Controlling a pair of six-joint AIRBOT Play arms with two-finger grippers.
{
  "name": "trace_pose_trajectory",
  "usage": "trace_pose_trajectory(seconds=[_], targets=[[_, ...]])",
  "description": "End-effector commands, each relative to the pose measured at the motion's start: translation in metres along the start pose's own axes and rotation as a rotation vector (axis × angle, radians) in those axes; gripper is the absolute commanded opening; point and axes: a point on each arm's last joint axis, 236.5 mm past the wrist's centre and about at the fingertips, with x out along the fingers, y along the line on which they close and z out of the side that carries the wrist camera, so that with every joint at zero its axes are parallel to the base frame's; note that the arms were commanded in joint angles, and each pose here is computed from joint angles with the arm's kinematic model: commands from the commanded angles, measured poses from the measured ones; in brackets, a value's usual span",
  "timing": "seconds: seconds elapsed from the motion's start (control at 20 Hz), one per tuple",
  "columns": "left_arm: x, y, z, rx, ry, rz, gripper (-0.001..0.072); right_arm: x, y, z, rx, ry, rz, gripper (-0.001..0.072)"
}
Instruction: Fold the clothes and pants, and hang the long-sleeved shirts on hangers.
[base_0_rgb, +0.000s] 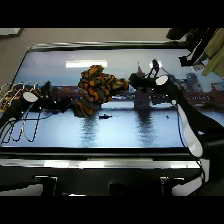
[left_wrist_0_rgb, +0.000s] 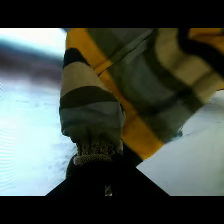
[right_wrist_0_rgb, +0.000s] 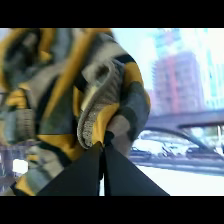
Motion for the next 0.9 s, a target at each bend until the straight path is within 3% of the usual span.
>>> trace_pose_trajectory(seconds=[0.0, 0.2, 0.45, 0.65, 0.85], targets=[[-0.087, -0.061, 0.070, 0.243, -0.204, 0.018, 0.0024, -0.099, 0.056, 0.064, -0.165, -0.185, -0.007, 0.0027], [-0.291, -0.175, 0.127, 0.468, -0.697, 0.005, 0.0024, -0.282, 0.158, 0.122, -0.377, -0.480, 0.051, 0.0027], [-0.524, -0.223, 0.053, 0.494, -1.217, 0.041, 0.0025, -0.491, 0.233, 0.081, -0.620, -0.789, -0.034, 0.0027], [-0.614, -0.207, -0.026, 0.422, -1.434, 0.061, 0.0025, -0.597, 0.243, 0.023, -0.633, -0.962, -0.070, 0.0027], [-0.618, -0.199, -0.053, 0.399, -1.422, 0.044, 0.0026, -0.627, 0.249, 0.008, -0.584, -1.034, -0.032, 0.0027]])
